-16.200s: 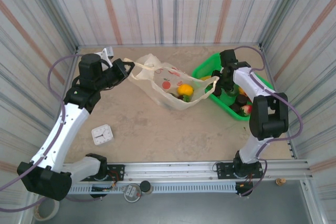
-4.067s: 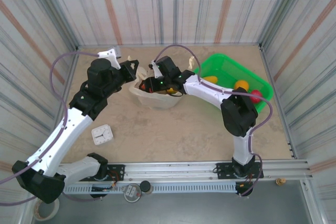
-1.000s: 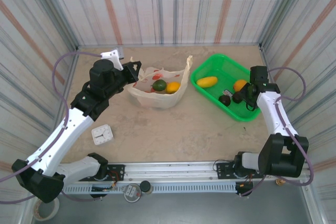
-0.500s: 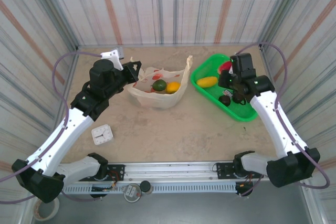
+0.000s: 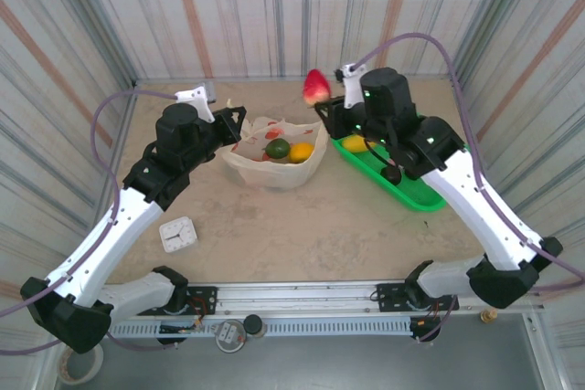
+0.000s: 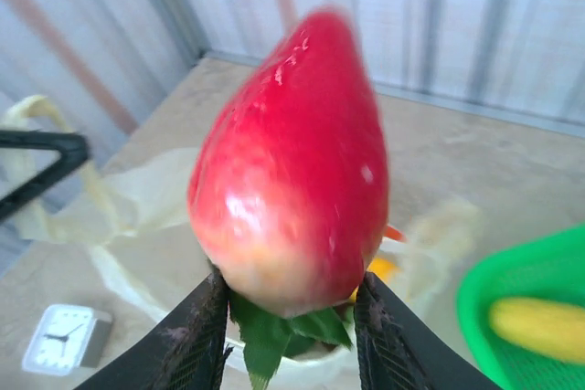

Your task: Place the fake fruits into the plastic bag and tie a complex knot

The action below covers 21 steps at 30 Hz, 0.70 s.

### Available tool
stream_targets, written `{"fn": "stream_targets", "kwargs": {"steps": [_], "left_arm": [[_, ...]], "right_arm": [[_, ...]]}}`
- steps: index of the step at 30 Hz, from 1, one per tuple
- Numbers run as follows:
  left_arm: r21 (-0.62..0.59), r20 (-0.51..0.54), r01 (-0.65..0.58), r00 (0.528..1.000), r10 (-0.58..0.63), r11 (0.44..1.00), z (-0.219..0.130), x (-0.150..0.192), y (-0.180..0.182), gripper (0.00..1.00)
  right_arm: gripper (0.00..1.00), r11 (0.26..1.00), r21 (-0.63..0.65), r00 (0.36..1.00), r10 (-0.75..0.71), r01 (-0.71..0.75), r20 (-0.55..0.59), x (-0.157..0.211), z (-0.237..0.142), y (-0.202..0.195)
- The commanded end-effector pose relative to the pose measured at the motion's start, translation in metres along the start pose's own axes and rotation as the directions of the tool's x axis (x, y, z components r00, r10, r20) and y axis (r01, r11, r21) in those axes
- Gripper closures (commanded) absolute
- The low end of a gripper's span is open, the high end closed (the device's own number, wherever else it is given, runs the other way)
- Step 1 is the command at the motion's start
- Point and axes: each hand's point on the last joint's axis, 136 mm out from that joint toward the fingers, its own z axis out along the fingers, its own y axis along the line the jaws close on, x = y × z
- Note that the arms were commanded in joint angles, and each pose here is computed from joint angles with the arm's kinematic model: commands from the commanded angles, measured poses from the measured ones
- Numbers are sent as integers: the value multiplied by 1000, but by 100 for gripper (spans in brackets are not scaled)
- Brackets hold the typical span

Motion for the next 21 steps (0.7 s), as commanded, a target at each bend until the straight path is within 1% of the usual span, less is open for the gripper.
{"fn": "stream_targets", "kwargs": {"steps": [1, 4, 7, 10, 13, 17, 18, 21], "left_arm": [[-15, 22, -12, 1000, 13, 1000, 0, -4, 3, 100], [-18, 28, -15, 1000, 15, 1000, -2, -6, 4, 100], [-10, 26, -9, 1000, 9, 1000, -2, -6, 2, 100], [-7, 27, -7, 1000, 7, 1000, -2, -6, 2, 100], [-19, 34, -11, 999, 11, 1000, -2, -7, 4, 100], [-21, 34, -11, 999, 12, 1000, -2, -7, 5, 100], [-19, 32, -10, 999, 11, 1000, -2, -7, 5, 100], [-20, 33, -7, 999, 7, 1000, -2, -8, 5, 100]], "right_arm": [[60, 995, -57, 991, -85, 80, -104, 29, 39, 24], [60, 994, -79, 979, -85, 71, -186, 60, 71, 33], [60, 996, -88, 976, -28, 9, -216, 87, 103, 31], [61, 996, -83, 955, -17, -8, -295, 115, 133, 27], [62, 998, -68, 940, -10, -14, -340, 133, 150, 23], [62, 997, -69, 951, 15, -38, -308, 121, 142, 17], [62, 995, -85, 954, 21, -49, -298, 115, 136, 19], [62, 992, -123, 965, -18, -14, -260, 93, 113, 25]]}}
